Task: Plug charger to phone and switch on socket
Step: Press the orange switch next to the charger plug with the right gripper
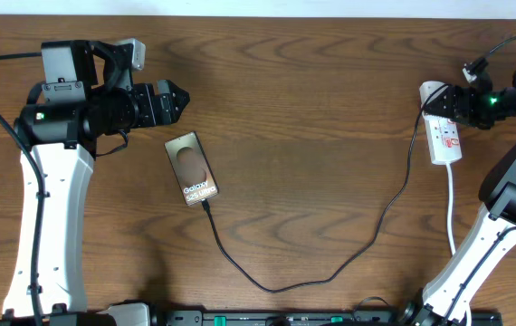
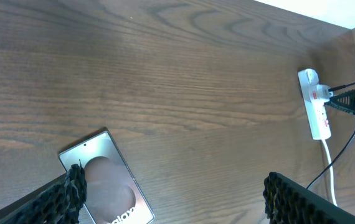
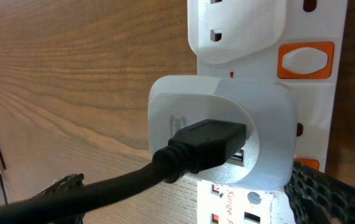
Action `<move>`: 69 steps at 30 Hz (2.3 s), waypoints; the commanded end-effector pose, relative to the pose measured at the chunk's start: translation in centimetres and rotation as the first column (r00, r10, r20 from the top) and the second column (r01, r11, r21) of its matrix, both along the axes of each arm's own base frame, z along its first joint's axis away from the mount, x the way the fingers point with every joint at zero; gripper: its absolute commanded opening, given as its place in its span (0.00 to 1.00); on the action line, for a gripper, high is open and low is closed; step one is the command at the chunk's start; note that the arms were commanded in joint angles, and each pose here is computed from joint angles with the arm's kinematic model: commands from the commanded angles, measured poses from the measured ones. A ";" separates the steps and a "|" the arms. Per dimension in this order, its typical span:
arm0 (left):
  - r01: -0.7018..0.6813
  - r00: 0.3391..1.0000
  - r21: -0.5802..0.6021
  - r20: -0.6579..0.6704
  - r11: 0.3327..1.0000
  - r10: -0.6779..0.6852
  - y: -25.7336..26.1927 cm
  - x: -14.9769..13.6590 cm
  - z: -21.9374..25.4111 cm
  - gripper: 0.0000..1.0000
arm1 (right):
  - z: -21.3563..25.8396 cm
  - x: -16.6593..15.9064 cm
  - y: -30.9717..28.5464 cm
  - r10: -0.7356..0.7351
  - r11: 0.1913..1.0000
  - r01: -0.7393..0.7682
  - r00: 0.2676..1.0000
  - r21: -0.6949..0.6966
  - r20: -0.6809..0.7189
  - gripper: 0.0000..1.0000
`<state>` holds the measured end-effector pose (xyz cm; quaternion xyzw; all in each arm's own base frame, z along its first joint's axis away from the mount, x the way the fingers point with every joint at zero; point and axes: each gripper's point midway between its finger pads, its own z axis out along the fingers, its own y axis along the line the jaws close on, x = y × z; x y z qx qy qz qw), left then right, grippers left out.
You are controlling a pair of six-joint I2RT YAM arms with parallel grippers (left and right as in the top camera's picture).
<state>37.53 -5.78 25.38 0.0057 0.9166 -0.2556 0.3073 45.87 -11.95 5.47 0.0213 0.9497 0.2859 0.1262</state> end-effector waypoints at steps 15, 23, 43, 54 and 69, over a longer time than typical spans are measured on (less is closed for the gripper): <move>0.001 1.000 0.024 0.008 1.000 -0.001 0.3 0.0 0.3 0.90 | -0.4 0.3 1.4 -0.060 0.997 0.063 0.996 0.049 -0.062 0.99; -0.005 1.000 0.032 0.006 0.999 0.005 0.4 0.0 0.2 0.90 | -0.5 0.9 2.1 -0.042 0.998 0.044 0.998 0.041 -0.042 0.99; -0.005 1.000 0.032 0.003 0.999 0.005 0.4 -0.1 0.2 0.90 | -1.0 0.6 2.8 -0.067 0.996 0.072 0.994 0.057 -0.087 0.99; -0.005 1.000 0.032 0.003 0.999 0.005 0.4 -0.1 0.2 0.90 | -4.5 -0.9 3.6 -0.101 0.989 0.116 0.982 0.087 -0.158 0.99; -0.010 1.000 0.038 0.002 0.999 0.010 0.5 0.0 0.1 0.90 | -4.8 -1.5 1.9 -0.127 0.991 0.134 0.976 0.027 -0.175 0.96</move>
